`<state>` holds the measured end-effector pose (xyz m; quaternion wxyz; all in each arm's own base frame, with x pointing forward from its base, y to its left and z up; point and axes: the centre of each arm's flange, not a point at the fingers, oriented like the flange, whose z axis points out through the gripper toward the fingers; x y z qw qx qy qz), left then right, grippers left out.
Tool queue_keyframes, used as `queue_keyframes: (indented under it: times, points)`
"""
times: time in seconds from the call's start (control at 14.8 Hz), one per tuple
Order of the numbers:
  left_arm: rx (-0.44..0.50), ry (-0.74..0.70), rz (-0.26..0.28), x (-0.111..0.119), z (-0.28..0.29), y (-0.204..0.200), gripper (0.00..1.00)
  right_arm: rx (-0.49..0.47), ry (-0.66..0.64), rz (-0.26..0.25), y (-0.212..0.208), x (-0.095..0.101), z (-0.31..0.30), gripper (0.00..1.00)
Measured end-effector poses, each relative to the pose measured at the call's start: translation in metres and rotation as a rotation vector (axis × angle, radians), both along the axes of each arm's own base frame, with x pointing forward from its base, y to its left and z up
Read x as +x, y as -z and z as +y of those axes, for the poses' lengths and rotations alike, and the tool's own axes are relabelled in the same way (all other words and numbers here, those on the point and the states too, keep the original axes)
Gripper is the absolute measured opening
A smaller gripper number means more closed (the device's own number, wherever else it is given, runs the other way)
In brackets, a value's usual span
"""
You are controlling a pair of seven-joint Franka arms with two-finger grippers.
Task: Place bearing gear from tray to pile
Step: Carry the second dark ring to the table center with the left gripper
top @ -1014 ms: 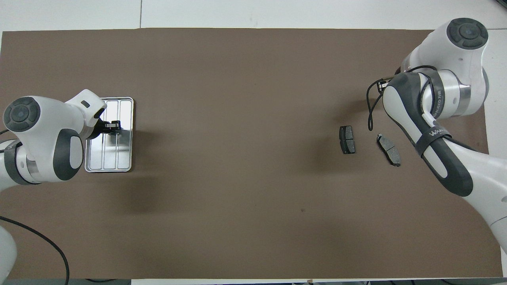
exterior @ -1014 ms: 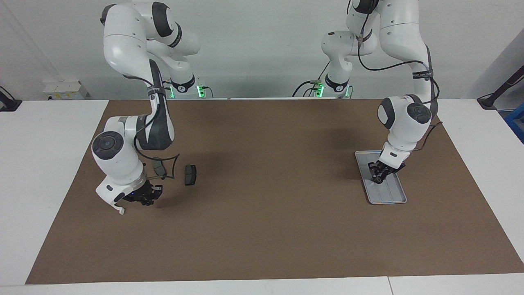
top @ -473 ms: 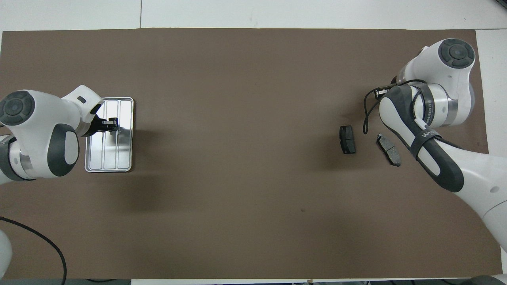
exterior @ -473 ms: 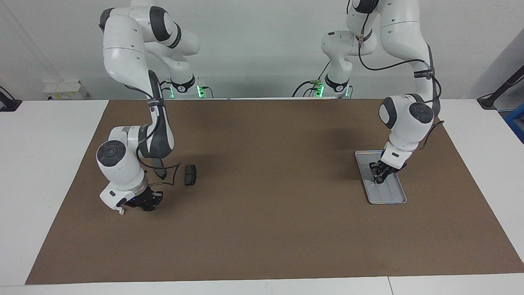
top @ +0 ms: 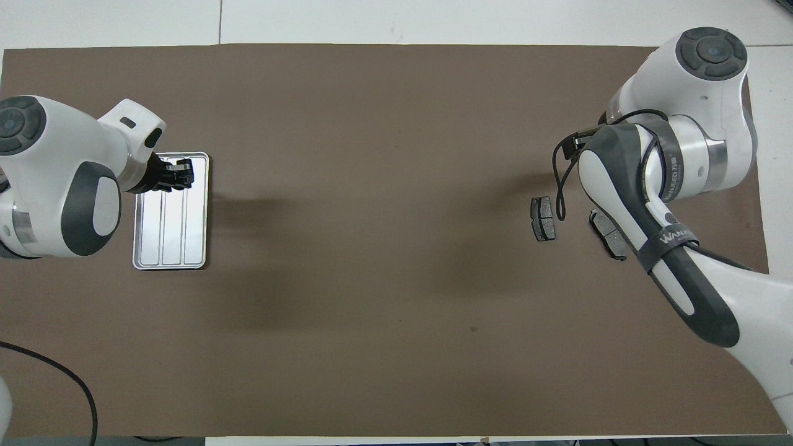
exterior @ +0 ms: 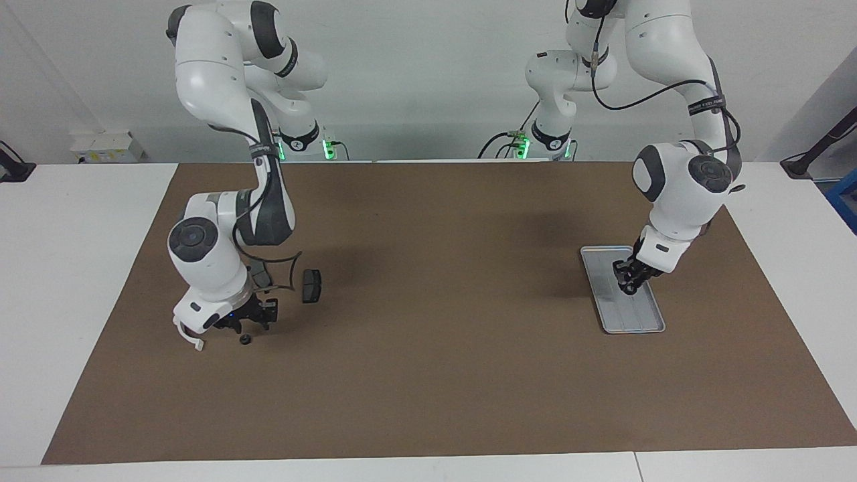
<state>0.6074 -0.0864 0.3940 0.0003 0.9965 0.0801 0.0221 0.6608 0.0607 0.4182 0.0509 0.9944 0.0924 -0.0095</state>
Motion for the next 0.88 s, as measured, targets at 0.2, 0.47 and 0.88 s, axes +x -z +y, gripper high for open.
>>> queue_keyframes:
  times: [0.2,0.47,0.88]
  points:
    - [-0.010,-0.043,0.003,-0.022,-0.107,-0.011,0.34,-0.010,-0.008,0.001,-0.049,-0.020,0.008,1.00]
    - [-0.012,-0.069,0.014,-0.067,-0.213,-0.004,0.34,-0.013,-0.005,-0.004,-0.064,-0.027,0.007,1.00]
    - [0.004,-0.095,0.027,-0.083,-0.270,0.070,0.34,-0.013,-0.005,0.000,-0.062,-0.027,0.007,1.00]
